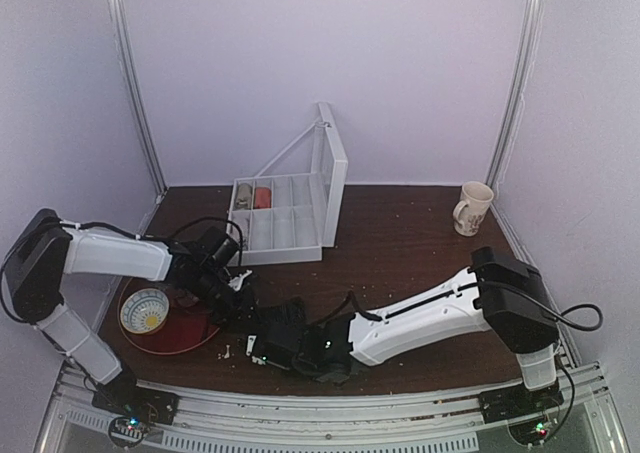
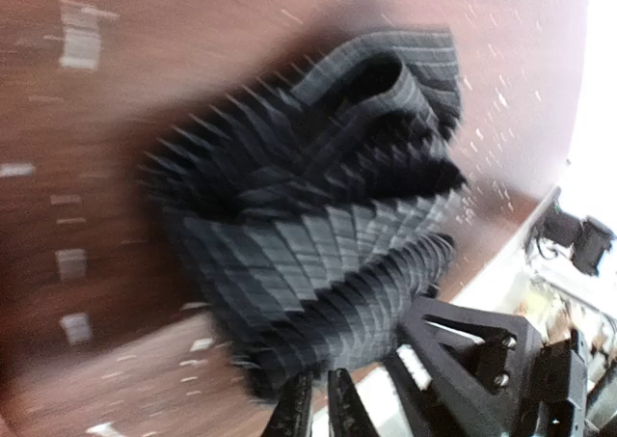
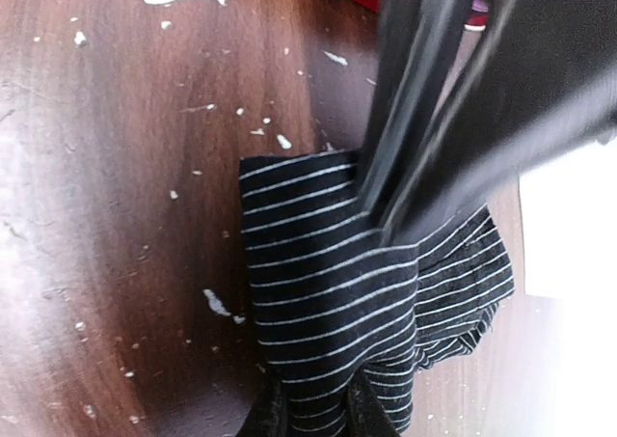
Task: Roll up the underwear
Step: Roll the underwear at the center of the board.
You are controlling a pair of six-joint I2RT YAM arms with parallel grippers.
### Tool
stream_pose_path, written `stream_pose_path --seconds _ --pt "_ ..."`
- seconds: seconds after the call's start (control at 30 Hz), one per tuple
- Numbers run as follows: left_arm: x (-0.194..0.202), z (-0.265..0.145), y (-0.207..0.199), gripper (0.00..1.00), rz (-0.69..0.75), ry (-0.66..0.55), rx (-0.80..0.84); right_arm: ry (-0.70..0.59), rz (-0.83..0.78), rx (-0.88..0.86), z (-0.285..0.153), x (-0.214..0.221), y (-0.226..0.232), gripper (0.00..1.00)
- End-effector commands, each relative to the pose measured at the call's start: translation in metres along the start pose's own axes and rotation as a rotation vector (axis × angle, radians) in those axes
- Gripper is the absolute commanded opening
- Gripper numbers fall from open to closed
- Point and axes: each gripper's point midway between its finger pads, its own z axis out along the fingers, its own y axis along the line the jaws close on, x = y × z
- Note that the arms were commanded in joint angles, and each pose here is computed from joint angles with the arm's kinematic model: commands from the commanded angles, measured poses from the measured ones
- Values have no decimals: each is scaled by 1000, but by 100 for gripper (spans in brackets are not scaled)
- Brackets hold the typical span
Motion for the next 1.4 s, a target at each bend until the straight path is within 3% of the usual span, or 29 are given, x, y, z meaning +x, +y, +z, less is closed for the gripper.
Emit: stream_pose_path --seconds 0.0,0.43,1.07,1.37 --pt "3 -15 28 14 -41 -28 -94 56 7 -128 -9 15 20 0" --pt "2 -26 12 15 -40 -59 -36 89 61 -190 -4 23 24 0" --pt "5 -45 9 14 -45 -112 -43 132 352 -698 -14 8 26 0" --pt "9 -42 15 14 -61 -108 -49 227 368 -804 -3 13 34 0"
